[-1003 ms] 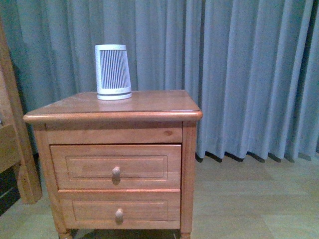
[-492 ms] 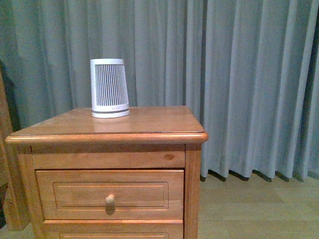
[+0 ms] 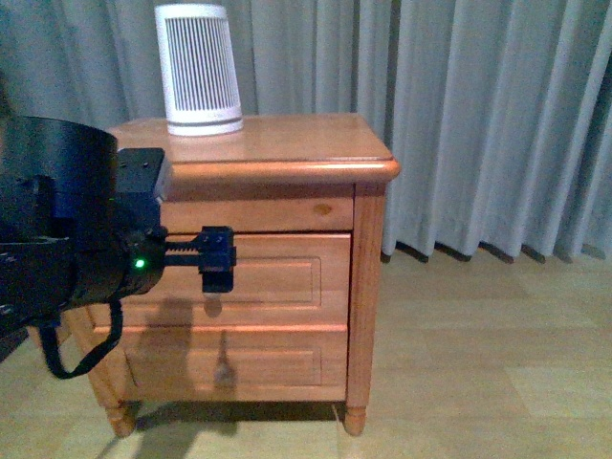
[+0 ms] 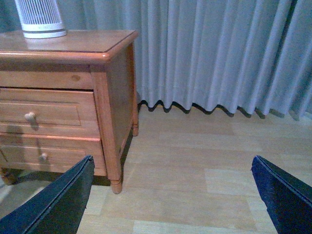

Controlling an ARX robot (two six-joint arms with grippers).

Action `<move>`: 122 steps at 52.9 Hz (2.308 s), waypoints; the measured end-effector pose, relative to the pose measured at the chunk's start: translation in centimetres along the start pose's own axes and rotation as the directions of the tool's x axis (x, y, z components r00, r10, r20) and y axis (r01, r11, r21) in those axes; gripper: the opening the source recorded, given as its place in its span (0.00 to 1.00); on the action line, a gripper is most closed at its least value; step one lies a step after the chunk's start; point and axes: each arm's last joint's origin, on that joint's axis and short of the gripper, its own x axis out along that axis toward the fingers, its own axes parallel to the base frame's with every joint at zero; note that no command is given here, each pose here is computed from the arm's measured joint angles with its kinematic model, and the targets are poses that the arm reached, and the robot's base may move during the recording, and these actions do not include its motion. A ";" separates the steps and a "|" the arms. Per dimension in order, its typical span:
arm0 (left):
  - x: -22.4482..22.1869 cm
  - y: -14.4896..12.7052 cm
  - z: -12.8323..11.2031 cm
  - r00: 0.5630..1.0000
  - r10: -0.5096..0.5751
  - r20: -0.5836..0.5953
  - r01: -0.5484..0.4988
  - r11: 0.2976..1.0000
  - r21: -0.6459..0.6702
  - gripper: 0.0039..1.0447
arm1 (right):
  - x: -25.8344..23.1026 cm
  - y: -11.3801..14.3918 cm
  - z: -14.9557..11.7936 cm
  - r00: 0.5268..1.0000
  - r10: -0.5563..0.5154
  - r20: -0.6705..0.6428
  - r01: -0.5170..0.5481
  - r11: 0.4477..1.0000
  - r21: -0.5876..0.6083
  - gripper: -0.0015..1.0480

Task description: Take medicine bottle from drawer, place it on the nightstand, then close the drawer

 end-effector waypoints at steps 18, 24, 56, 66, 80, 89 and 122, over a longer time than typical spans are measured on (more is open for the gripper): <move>6.3 -2.0 -2.3 1.000 0.013 -0.005 -0.013 1.000 -0.007 0.94 | 0.0 0.0 0.0 1.000 0.000 0.000 0.000 1.000 0.000 0.93; 7.4 -2.3 -3.0 1.000 0.024 -0.011 -0.024 1.000 -0.014 0.94 | 0.0 0.0 0.0 1.000 0.000 0.000 0.000 1.000 0.000 0.93; 10.4 -1.5 -4.9 0.997 0.068 -0.024 -0.069 0.998 -0.011 0.81 | 0.0 0.0 0.0 1.000 0.000 0.000 0.000 1.000 0.000 0.93; 10.6 -0.9 -4.7 0.996 0.083 -0.021 -0.083 0.997 -0.008 0.54 | 0.0 0.0 0.0 1.000 0.000 0.000 0.000 1.000 0.000 0.93; 10.3 -0.5 -5.4 0.996 0.085 -0.017 -0.085 0.996 0.004 0.25 | 0.0 0.0 0.0 1.000 0.000 0.000 0.000 1.000 0.000 0.93; 8.5 -0.3 -6.3 0.996 0.088 -0.011 -0.088 0.996 -0.002 0.24 | 0.0 0.0 0.0 1.000 0.000 0.000 0.000 1.000 0.000 0.93; -7.7 -1.5 -14.6 0.991 0.080 -0.103 -0.091 0.990 -0.103 0.24 | 0.0 0.0 0.0 1.000 0.000 0.000 0.000 1.000 0.000 0.93</move>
